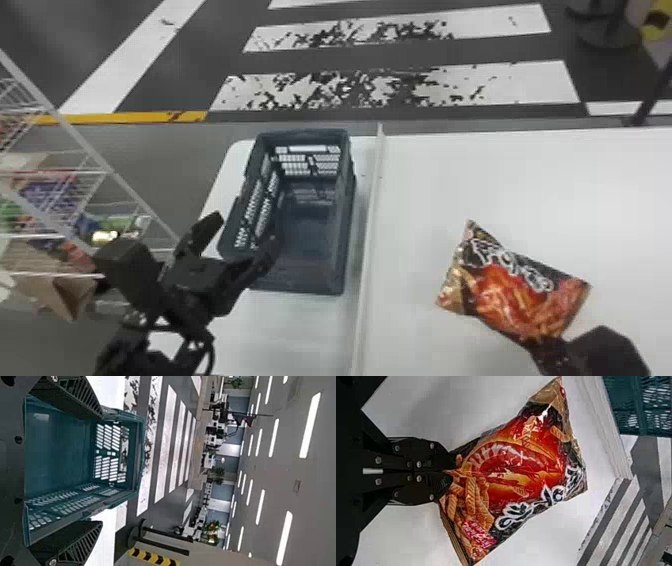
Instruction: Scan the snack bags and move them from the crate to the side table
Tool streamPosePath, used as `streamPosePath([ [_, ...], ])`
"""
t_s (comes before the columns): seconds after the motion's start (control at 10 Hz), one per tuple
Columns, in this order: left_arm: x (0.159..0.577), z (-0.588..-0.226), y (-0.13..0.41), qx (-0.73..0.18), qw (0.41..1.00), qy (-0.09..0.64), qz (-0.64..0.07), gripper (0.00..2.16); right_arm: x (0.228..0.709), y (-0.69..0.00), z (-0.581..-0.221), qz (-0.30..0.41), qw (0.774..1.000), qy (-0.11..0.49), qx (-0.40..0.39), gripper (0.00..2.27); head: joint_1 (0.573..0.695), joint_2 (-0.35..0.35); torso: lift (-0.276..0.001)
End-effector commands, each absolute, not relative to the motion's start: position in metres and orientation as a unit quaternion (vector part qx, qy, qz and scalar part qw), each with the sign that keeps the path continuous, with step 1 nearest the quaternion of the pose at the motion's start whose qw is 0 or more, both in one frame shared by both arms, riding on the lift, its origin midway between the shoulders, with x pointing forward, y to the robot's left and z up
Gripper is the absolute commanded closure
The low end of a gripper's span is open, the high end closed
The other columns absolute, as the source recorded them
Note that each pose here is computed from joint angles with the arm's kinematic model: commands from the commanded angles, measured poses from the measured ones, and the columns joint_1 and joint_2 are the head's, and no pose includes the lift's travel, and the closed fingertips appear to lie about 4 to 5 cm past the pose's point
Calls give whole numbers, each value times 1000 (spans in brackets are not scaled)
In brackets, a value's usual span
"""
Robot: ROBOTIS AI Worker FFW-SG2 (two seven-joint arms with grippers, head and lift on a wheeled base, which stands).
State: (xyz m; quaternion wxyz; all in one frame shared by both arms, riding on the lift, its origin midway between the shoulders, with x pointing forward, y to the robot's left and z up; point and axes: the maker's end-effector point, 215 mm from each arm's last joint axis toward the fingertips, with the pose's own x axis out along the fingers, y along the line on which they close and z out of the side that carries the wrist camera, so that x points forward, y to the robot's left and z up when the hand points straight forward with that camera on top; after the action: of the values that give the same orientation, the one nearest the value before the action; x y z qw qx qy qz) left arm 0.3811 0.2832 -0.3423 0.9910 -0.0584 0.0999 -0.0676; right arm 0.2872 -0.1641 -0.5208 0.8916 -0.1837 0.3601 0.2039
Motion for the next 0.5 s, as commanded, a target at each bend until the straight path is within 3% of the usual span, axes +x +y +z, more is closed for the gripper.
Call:
streamPosePath([
  [0.0,380,-343,282,-60,991,102,-70,53,295,-167,-499,207,896,382,-87,2243,695,206,-87],
  [0.2,381,-344,279,-61,990,104,-73,53,283,-159,-480,246,858,443,79,2243,695,217,-87],
  [0.4,384,-345,276,-61,990,107,-76,53,287,-159,-447,262,850,434,146,2240,695,216,-87],
])
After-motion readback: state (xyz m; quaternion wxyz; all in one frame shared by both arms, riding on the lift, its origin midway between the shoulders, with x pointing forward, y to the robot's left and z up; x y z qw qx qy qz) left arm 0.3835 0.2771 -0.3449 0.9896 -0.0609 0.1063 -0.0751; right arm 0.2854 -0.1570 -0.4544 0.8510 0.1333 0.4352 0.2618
